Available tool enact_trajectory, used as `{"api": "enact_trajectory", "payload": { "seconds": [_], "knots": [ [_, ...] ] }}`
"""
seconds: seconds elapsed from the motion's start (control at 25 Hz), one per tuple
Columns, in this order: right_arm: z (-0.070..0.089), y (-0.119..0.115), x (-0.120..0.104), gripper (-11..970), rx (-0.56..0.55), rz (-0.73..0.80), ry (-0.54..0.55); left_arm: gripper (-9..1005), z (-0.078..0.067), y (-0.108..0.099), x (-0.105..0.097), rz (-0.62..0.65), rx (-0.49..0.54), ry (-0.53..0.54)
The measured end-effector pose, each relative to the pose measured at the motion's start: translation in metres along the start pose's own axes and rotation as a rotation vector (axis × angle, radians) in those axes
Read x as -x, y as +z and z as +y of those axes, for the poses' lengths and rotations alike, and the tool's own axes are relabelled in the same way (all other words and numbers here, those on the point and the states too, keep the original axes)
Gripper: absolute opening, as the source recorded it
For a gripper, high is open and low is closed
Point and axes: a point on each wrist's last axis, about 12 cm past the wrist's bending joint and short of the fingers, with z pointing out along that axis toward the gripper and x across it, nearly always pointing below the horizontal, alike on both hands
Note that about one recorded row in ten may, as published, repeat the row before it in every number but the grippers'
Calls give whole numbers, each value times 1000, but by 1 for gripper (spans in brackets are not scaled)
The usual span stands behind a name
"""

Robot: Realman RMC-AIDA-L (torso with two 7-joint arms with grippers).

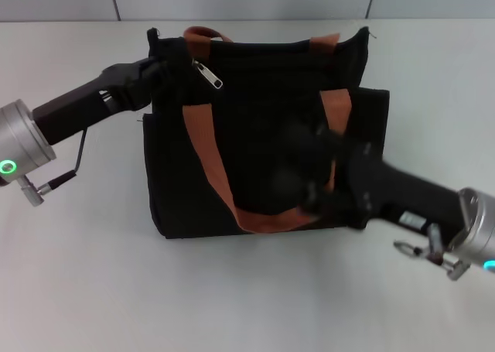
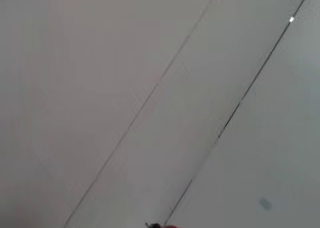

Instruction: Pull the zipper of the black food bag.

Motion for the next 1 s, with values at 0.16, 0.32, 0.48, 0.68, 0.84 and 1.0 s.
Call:
{"api": "enact_trajectory", "payload": {
  "seconds": [0.16,0.32,0.48,0.68,0.84,1.0],
  "knots": [
    [-10,5,9,837,-40,-42,108,31,-1,-1,-2,-2,-4,-5],
    [-23,20,24,837,-11,-23,213,31,-1,1,-5,4,-7,-17],
    [-33,41,33,837,-1,0,275,31,-1,1,-6,6,-4,-21],
    [-42,64,37,838,-10,56,332,31,-1,3,-6,7,-8,-22],
    [-43,66,35,838,-20,58,360,31,-1,5,-4,4,-12,-18],
    [-41,71,34,837,-1,85,375,31,-1,9,-3,6,-15,-14]
  ]
}}
